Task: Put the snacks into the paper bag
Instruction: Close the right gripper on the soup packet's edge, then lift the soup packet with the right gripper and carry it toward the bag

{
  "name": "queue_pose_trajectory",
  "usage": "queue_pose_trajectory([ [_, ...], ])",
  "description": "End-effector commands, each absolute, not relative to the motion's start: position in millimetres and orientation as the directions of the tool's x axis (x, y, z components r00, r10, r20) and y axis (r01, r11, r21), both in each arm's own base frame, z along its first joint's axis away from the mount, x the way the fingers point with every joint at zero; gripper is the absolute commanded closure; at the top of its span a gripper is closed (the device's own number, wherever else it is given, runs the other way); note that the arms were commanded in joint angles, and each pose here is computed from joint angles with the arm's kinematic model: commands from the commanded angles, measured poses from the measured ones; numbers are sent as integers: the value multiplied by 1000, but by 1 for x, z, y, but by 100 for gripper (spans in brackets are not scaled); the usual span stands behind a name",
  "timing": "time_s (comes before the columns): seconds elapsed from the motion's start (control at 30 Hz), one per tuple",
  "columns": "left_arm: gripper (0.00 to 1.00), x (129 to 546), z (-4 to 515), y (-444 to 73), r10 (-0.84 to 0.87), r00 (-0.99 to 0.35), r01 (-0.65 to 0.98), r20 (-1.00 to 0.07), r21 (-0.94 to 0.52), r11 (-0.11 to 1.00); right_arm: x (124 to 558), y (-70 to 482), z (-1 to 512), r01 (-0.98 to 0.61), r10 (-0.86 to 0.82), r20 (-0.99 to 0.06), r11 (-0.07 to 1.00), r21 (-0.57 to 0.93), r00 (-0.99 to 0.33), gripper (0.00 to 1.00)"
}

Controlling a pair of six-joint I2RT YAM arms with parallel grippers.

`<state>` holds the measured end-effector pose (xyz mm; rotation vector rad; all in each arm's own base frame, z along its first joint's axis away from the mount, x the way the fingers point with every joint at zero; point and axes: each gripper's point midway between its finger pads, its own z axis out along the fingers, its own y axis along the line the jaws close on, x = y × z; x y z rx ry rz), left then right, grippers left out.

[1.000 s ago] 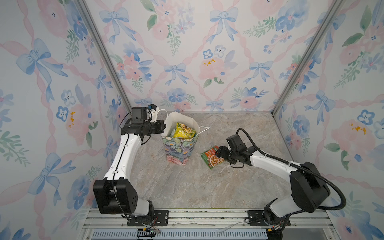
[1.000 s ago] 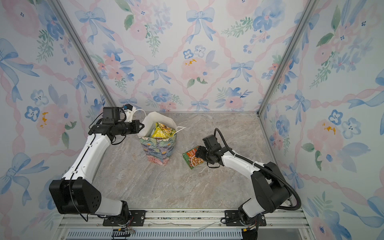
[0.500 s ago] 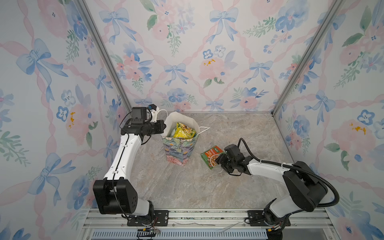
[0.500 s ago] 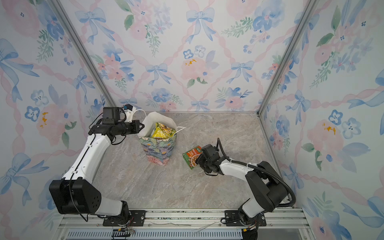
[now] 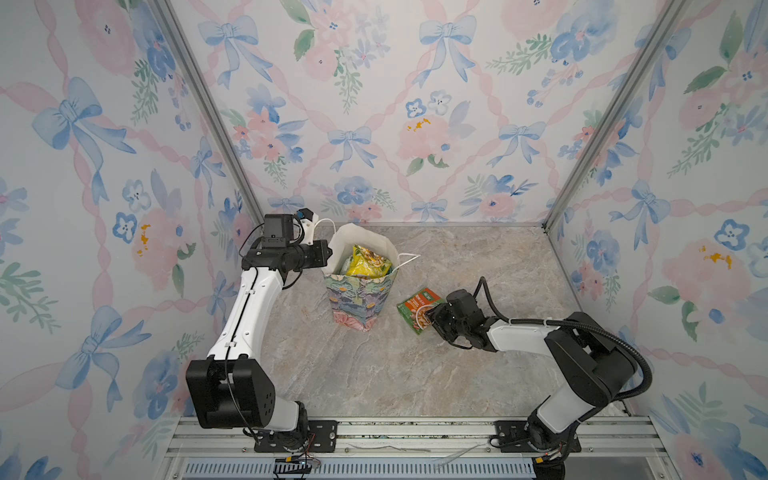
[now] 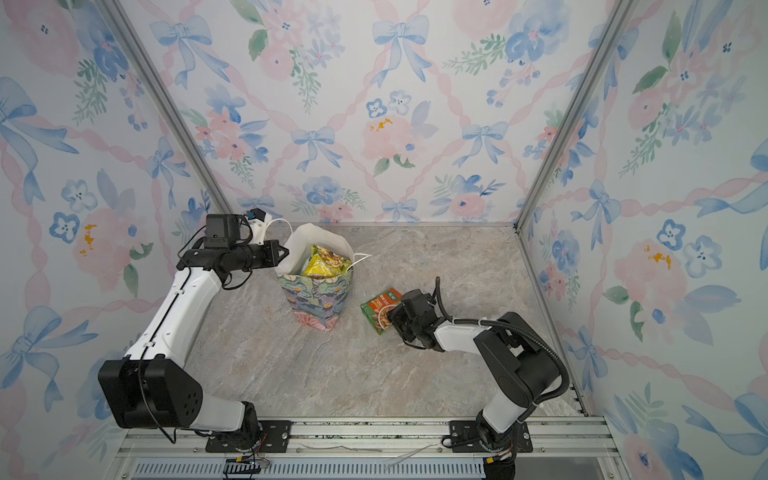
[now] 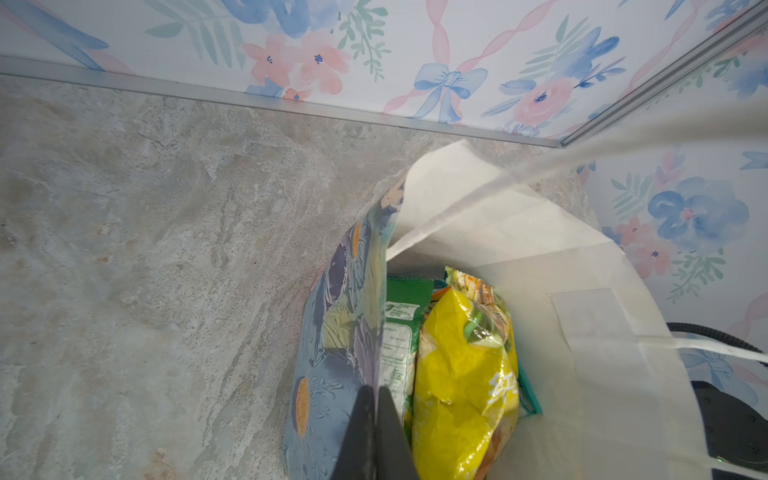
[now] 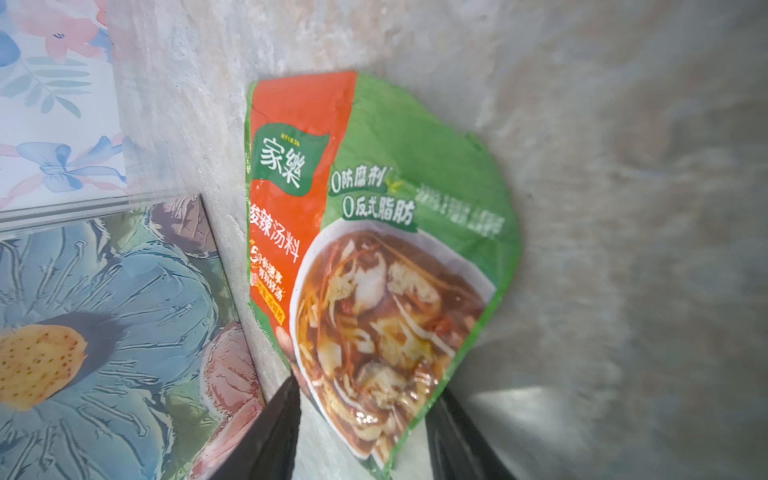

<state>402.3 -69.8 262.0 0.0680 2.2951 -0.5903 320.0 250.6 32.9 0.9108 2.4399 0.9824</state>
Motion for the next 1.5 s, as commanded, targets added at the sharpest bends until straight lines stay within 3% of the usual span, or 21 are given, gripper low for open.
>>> queue_pose_trajectory([
  [0.0,100,395,272,-71,-129,-705,237,-698,-402,885,307,231,-6,527,713,-56,566,634,-699,60],
  [0.13,100,395,272,-71,-129,-704,236,-699,-401,885,312,230,-7,510,699,-86,595,621,-710,75],
  [0.47,100,395,272,-71,-131,-705,234,-697,-403,885,324,218,14,447,673,-173,638,627,-719,100],
  [0.97,100,395,272,-72,-132,-706,237,-696,-408,882,356,221,127,148,465,-440,798,584,-768,100],
  [1.47,100,396,272,-72,-135,-709,236,-693,-413,880,372,231,208,-57,297,-590,861,506,-751,100],
])
